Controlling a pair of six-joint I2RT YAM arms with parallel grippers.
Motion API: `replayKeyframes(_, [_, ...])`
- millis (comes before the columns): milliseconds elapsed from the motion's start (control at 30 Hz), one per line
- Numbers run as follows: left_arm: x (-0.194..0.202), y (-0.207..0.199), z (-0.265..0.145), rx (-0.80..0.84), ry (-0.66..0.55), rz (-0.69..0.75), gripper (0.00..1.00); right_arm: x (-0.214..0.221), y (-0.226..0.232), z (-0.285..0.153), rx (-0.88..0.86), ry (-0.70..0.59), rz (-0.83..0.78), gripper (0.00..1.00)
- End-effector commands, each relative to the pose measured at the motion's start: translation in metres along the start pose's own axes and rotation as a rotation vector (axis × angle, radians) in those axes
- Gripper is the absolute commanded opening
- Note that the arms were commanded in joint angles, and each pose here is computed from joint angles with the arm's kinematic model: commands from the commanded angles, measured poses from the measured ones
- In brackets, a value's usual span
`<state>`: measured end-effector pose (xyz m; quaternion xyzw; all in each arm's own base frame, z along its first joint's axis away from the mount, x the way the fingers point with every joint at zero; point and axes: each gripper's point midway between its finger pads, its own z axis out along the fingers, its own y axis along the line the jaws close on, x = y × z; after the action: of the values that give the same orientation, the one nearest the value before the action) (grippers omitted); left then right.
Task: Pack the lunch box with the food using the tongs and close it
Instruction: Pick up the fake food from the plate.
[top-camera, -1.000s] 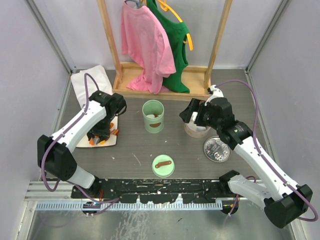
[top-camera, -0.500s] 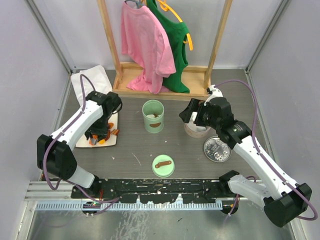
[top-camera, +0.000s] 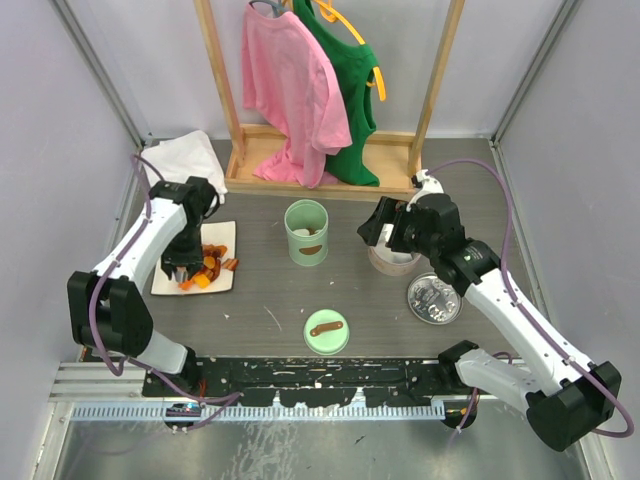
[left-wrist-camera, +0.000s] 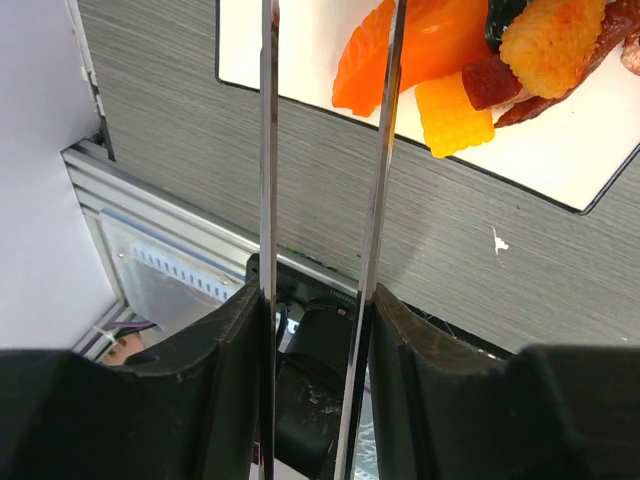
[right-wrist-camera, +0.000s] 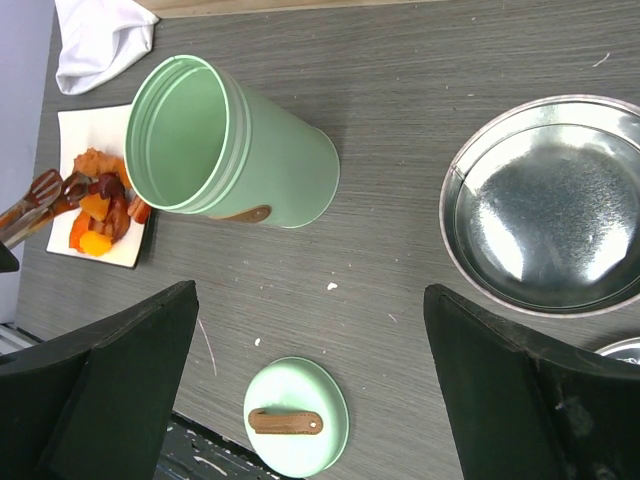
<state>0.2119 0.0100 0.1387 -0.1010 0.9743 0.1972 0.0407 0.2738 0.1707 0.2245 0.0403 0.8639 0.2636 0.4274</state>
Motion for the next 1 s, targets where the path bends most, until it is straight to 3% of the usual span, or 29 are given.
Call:
replayKeyframes(0, [-0.006,-0.001,-0.002,0.058,-0.033,-0.023,0.43,-0.020,0.012,0.000,-0.043,-0.059,-0.016,1.00])
replayKeyframes(233, [-0.007,-0.003,0.006,0.047,-0.005,-0.025,0.43,-0.020,0.012,0.001,-0.042,-0.058,-0.033,1.00])
replayKeyframes(500, [-0.005,-0.008,0.010,0.063,0.004,-0.039,0.28,-0.021,0.009,-0.001,-0.030,-0.069,-0.042,1.00])
replayKeyframes(967, [-0.022,0.004,-0.020,0.138,-0.151,-0.169,0.11,-0.022,0.006,-0.007,-0.016,-0.082,-0.045,1.00])
